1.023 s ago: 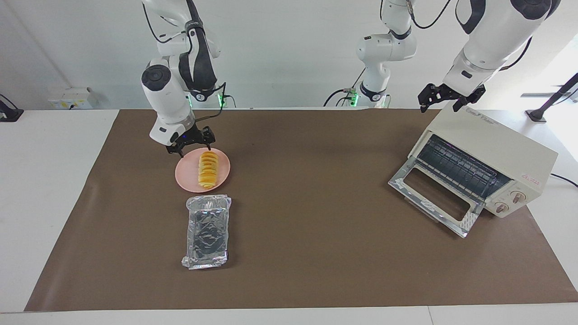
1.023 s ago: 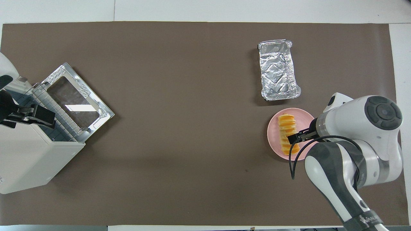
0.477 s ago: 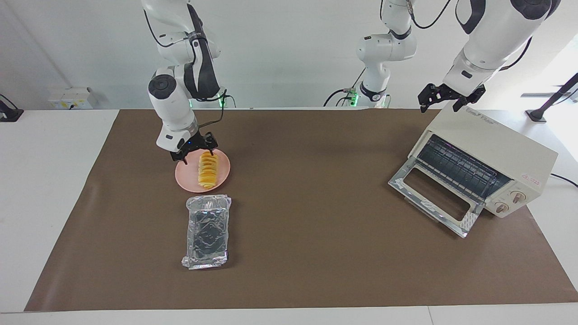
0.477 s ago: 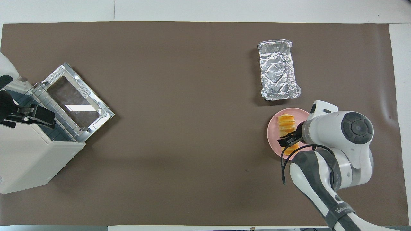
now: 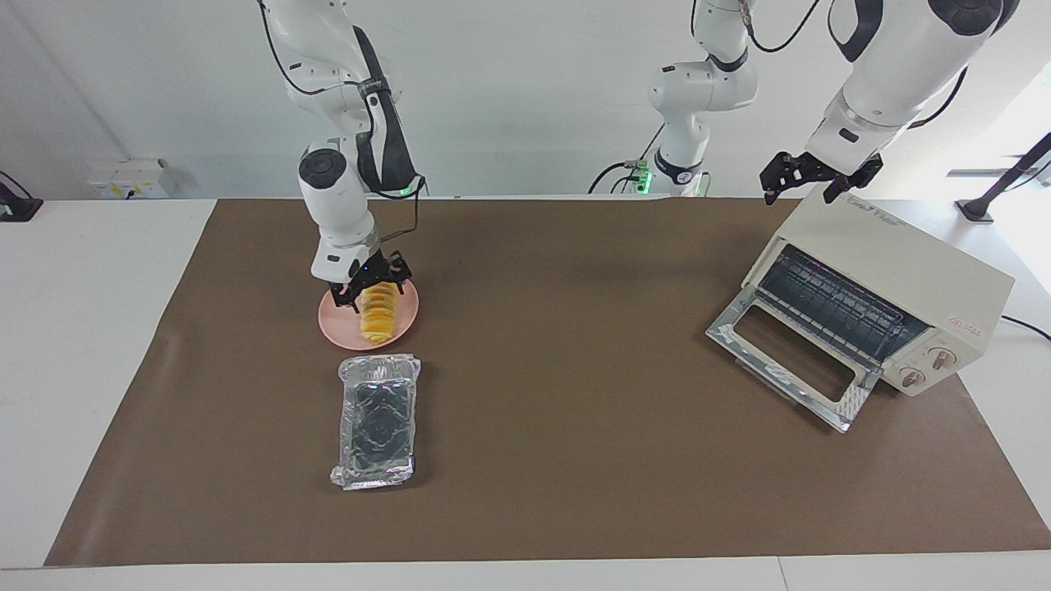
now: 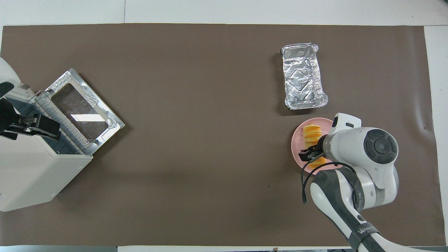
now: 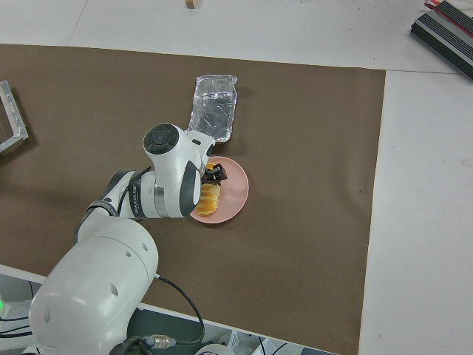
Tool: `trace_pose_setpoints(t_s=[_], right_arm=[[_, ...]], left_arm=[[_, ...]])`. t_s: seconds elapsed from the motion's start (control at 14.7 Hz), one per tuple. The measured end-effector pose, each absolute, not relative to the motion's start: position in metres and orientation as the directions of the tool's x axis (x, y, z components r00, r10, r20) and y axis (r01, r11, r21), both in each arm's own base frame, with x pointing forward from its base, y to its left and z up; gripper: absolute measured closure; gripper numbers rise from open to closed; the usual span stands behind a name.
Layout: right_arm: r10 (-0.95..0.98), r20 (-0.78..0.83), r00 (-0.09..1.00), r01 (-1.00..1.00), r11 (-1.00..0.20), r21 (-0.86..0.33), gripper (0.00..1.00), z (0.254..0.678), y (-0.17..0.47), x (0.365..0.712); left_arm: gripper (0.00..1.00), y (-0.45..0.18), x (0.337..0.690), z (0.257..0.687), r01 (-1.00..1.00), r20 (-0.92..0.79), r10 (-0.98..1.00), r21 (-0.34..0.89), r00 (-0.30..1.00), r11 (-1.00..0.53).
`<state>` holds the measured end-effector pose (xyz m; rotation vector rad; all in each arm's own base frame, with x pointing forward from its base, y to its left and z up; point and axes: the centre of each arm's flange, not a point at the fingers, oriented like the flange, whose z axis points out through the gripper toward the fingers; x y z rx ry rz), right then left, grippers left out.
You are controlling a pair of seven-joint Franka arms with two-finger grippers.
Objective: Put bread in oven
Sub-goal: 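Lift the bread with the right gripper and carry it over the foil tray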
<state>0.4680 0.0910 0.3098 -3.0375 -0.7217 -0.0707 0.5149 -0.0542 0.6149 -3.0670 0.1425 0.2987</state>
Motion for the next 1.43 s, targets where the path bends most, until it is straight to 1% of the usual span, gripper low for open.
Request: trace_pose_setpoints(t_s=[0.07, 0.14, 0.34, 0.48, 0.55, 0.61, 0.75, 0.89, 1.09, 1.3, 1.43], right_arm=[[0.449, 0.049, 0.892, 0.45, -0.893, -0.008, 0.1, 0.308, 0.091, 0.468], [0.448, 0.05, 0.893, 0.449, -0.894, -0.008, 0.2, 0.307, 0.09, 0.469], [0.443, 0.054, 0.895, 0.444, -0.896, -0.007, 0.54, 0.308, 0.088, 0.47], [0.441, 0.058, 0.896, 0.442, -0.897, -0.006, 0.71, 0.31, 0.087, 0.472], [0.439, 0.057, 0.897, 0.44, -0.898, -0.006, 0.76, 0.31, 0.086, 0.472], [0.438, 0.051, 0.898, 0.439, -0.899, -0.008, 0.79, 0.312, 0.085, 0.474], [0.44, 0.032, 0.898, 0.44, -0.898, -0.015, 0.89, 0.32, 0.085, 0.48], [0.437, 0.005, 0.899, 0.437, -0.899, -0.026, 0.89, 0.341, 0.085, 0.492], [0.419, -0.012, 0.908, 0.418, -0.908, -0.038, 0.89, 0.394, 0.078, 0.525], [0.395, 0.057, 0.917, 0.397, -0.917, -0.03, 0.89, 0.442, 0.071, 0.57], [0.377, 0.096, 0.921, 0.381, -0.924, -0.033, 0.89, 0.454, 0.077, 0.595]], left_arm=[[0.0, -0.054, 0.515, 0.615, -0.097, -0.195, -0.086, -0.047, 0.977, -0.994], [0.0, -0.054, 0.515, 0.615, -0.097, -0.195, -0.086, -0.047, 0.977, -0.994], [0.0, -0.054, 0.515, 0.615, -0.097, -0.195, -0.086, -0.047, 0.977, -0.994], [0.0, -0.054, 0.515, 0.615, -0.097, -0.195, -0.086, -0.047, 0.977, -0.994], [0.0, -0.054, 0.515, 0.615, -0.097, -0.195, -0.086, -0.047, 0.977, -0.994], [0.0, -0.054, 0.515, 0.615, -0.097, -0.195, -0.086, -0.047, 0.977, -0.994], [0.0, -0.054, 0.515, 0.615, -0.097, -0.195, -0.086, -0.047, 0.977, -0.994], [0.0, -0.054, 0.515, 0.615, -0.097, -0.195, -0.086, -0.047, 0.977, -0.994], [0.0, -0.054, 0.515, 0.615, -0.097, -0.195, -0.086, -0.047, 0.977, -0.994], [0.0, -0.054, 0.515, 0.615, -0.097, -0.195, -0.086, -0.047, 0.977, -0.994], [0.0, -0.054, 0.515, 0.615, -0.097, -0.195, -0.086, -0.047, 0.977, -0.994]])
